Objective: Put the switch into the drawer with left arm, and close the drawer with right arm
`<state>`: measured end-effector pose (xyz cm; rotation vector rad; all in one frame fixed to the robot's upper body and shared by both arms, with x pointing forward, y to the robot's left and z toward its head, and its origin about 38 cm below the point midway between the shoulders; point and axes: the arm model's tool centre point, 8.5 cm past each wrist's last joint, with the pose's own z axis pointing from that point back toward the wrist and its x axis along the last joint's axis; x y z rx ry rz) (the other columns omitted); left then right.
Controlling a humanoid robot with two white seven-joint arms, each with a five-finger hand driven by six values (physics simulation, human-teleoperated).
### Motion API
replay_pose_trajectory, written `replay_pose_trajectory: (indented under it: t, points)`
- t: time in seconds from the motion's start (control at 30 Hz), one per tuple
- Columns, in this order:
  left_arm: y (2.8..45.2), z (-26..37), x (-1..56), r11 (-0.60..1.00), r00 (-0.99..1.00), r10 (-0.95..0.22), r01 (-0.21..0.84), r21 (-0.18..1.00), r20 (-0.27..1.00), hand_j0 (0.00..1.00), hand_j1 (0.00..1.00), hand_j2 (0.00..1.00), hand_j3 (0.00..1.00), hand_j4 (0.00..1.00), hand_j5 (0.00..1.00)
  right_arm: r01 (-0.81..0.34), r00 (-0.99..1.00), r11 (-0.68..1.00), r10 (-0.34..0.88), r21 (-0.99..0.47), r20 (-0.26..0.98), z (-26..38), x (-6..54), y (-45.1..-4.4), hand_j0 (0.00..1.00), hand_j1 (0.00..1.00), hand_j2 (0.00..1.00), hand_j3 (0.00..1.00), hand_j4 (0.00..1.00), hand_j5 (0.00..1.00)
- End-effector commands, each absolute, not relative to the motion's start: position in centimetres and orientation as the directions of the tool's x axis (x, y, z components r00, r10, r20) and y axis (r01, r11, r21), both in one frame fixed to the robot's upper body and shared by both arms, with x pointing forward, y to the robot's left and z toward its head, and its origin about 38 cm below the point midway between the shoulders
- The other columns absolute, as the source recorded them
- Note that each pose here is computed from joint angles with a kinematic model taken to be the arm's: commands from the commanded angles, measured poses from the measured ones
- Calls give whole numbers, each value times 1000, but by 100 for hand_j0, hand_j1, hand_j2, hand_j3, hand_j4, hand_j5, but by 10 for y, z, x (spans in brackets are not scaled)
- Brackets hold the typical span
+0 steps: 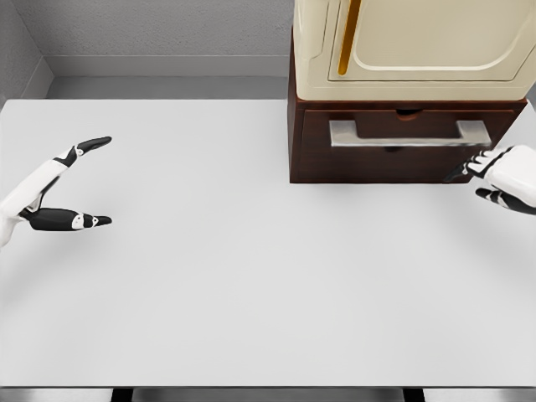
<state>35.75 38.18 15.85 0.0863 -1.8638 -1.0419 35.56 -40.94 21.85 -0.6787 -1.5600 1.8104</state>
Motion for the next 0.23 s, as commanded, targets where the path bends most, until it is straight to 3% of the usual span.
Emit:
replay_pose_trajectory:
  t: [0.0,0.2]
  points:
    - [383,159,358,640,-533,-461,355,682,710,100,100,100,100,100,100,-150,-654,-75,755,-986,42,214,355,-410,67,67,67,67,67,67]
    - [386,159,357,644,-526,-465,350,680,711,100,100,100,100,100,100,-147,-649,-87,760,-985,29,219,356,-415,69,69,69,69,69,69]
